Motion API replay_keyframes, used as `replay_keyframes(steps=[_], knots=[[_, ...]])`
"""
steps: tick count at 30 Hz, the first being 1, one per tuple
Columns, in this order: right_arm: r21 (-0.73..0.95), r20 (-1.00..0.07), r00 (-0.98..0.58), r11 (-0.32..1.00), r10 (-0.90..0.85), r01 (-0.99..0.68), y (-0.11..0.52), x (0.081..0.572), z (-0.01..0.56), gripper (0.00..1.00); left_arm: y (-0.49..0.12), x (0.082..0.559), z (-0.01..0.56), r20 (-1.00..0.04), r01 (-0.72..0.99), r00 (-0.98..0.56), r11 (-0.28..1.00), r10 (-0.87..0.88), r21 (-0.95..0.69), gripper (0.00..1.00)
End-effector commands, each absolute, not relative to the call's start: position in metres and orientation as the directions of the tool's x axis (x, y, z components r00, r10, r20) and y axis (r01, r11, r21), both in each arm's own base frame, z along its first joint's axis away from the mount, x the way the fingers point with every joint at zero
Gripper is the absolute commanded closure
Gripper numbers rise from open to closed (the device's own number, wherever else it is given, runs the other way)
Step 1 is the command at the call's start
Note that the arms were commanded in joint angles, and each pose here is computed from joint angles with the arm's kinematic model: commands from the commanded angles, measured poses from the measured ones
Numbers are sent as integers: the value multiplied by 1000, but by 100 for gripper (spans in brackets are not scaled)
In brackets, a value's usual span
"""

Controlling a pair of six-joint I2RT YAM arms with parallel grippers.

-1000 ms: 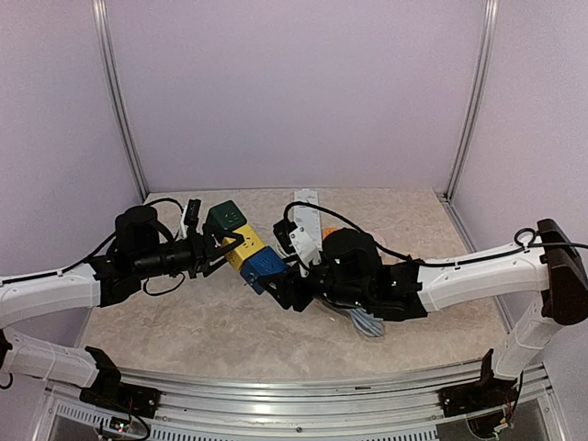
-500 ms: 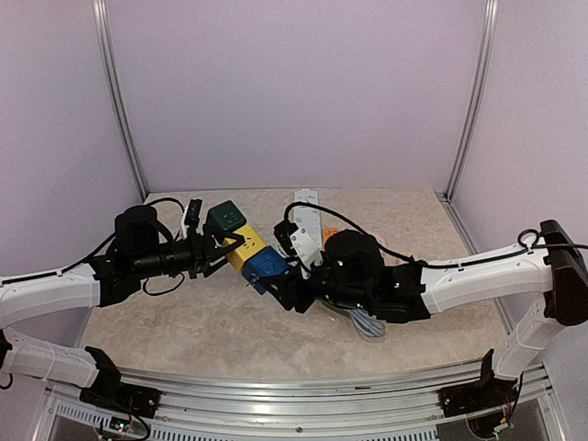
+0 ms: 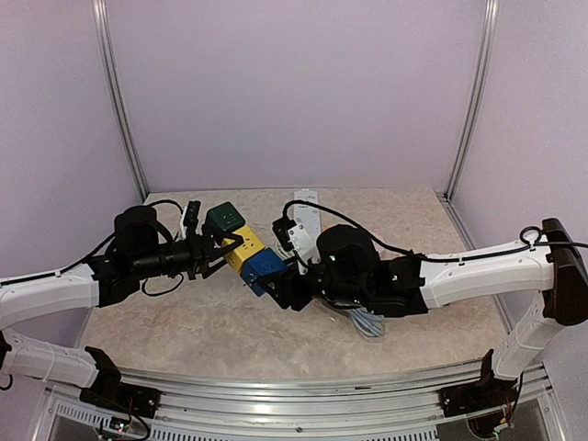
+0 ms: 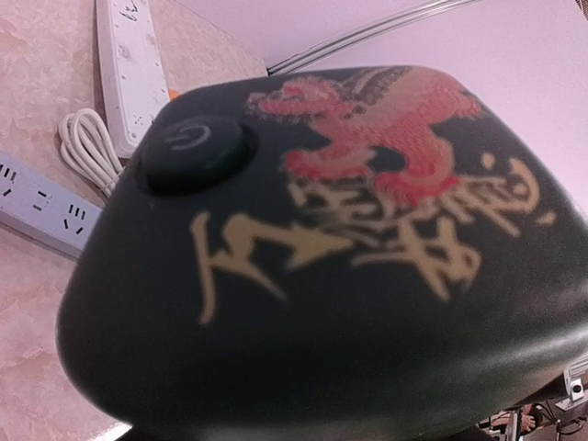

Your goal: Pull the plug off the socket

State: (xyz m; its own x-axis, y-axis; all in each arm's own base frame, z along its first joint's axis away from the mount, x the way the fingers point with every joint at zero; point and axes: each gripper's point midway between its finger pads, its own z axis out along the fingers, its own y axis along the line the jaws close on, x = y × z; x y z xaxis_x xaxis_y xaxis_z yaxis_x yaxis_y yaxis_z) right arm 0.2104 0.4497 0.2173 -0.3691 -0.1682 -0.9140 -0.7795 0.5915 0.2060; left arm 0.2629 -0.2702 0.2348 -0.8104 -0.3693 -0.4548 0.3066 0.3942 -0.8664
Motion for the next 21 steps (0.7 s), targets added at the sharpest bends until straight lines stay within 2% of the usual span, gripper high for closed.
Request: replay_keyframes(steps=[1,7,21], knots=[[259,-881,-462,714,-101,-651,422,241,212,100,-234,295,241,-554,296,-680,512,-480,-807,65],[241,-908,-403,646,-113,-725,427,231,222,100,-235,295,241,-552,297,-684,510,-476,-807,65],[70,-959,-166,376,-228,-924,444,169,235,100,-231,298,239,-547,287,-686,513,-480,-809,65]])
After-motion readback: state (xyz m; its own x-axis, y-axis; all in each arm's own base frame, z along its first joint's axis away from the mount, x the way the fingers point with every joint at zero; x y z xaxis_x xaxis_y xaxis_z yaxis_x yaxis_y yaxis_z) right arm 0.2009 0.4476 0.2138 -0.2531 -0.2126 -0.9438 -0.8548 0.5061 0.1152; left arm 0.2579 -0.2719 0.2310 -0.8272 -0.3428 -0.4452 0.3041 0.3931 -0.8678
